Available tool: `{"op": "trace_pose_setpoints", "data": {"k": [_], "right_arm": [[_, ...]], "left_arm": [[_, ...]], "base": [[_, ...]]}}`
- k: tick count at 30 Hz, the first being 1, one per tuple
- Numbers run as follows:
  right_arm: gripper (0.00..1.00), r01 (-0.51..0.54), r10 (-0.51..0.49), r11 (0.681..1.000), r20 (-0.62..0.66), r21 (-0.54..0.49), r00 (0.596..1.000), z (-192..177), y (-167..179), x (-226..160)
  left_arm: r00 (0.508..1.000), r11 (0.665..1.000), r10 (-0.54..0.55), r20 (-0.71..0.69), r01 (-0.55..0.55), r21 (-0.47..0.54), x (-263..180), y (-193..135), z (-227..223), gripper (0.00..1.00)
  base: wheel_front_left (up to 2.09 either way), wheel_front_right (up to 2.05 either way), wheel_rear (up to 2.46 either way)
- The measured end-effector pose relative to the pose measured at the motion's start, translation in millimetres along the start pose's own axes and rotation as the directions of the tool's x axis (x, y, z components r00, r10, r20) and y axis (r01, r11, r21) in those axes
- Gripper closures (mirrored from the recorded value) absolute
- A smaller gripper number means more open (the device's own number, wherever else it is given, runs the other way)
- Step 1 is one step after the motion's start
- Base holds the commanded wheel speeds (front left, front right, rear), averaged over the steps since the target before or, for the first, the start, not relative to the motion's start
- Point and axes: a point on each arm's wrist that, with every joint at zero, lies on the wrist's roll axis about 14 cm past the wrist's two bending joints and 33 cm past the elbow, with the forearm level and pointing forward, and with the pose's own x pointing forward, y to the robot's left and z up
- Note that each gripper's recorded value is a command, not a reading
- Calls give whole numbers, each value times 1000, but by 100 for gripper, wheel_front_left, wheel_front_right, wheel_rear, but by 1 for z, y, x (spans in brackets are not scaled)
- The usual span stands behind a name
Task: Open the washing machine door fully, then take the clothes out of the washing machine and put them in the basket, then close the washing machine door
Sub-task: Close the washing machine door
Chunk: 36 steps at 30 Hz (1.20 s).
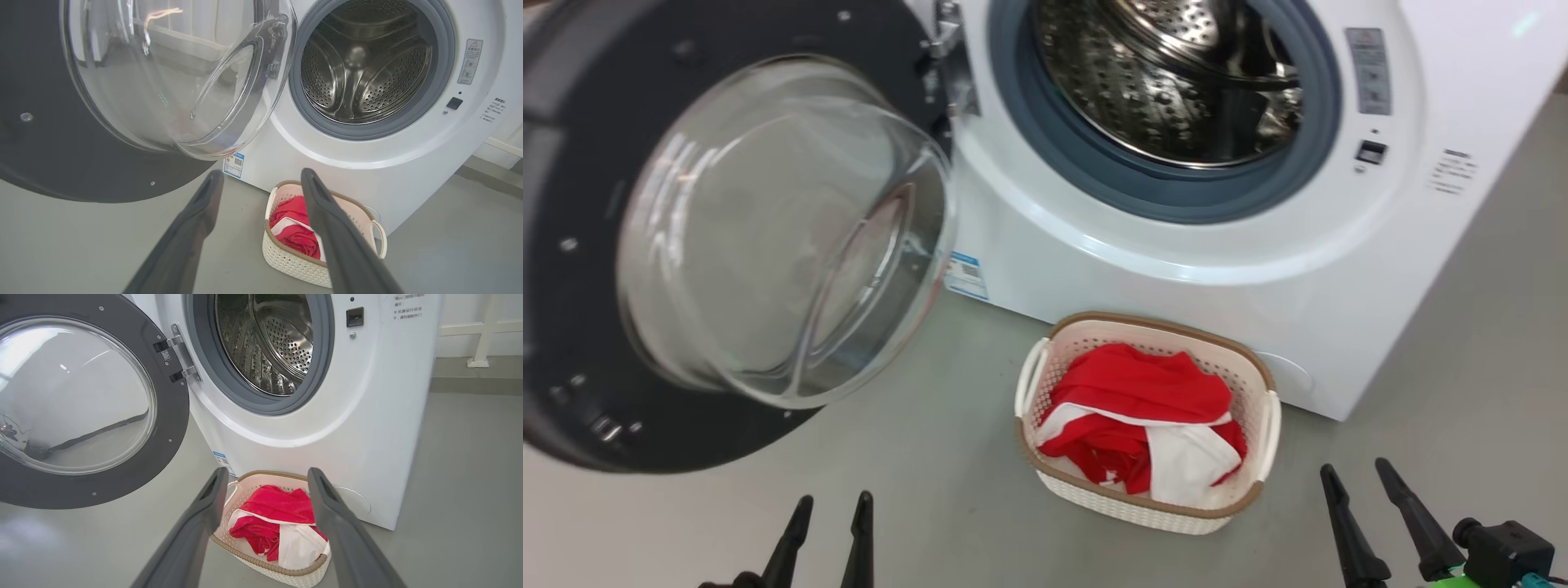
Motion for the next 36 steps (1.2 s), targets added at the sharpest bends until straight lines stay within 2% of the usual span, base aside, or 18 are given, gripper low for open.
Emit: {"op": "trace_pose_setpoints", "data": {"k": [5, 14, 23, 32, 33, 34, 35, 36], "right_arm": [[0, -92, 91, 996, -38, -9, 995, -10, 27, 10], [0, -193, 191, 981, -70, -22, 979, -15, 47, 30], [0, -231, 228, 973, -77, -20, 970, -17, 59, 36], [0, -219, 217, 976, -69, -18, 974, -14, 56, 36], [0, -217, 215, 976, -67, -17, 974, -13, 55, 36], [0, -214, 212, 977, -65, -17, 975, -13, 55, 36], [0, -204, 203, 979, -57, -15, 977, -11, 52, 37], [0, -200, 199, 980, -54, -15, 978, -10, 52, 37]], "left_arm": [[996, 996, 86, 29, -85, -18, -15, 22, 8, 0], [980, 982, 187, 70, -185, -43, -24, 44, 22, 0], [973, 974, 222, 67, -218, -65, -32, 50, 21, 0], [976, 977, 207, 67, -202, -71, -31, 45, 21, 0], [976, 977, 205, 65, -201, -75, -31, 45, 20, 18], [977, 977, 205, 64, -200, -78, -31, 44, 20, 67], [980, 979, 191, 63, -186, -81, -31, 42, 19, 100], [981, 981, 183, 64, -178, -83, -30, 40, 19, 100]], "base": [[0, 0, 0], [0, 0, 0], [0, 0, 0], [0, 0, 0], [0, 0, 0], [0, 0, 0], [0, 0, 0], [0, 0, 0]]}}
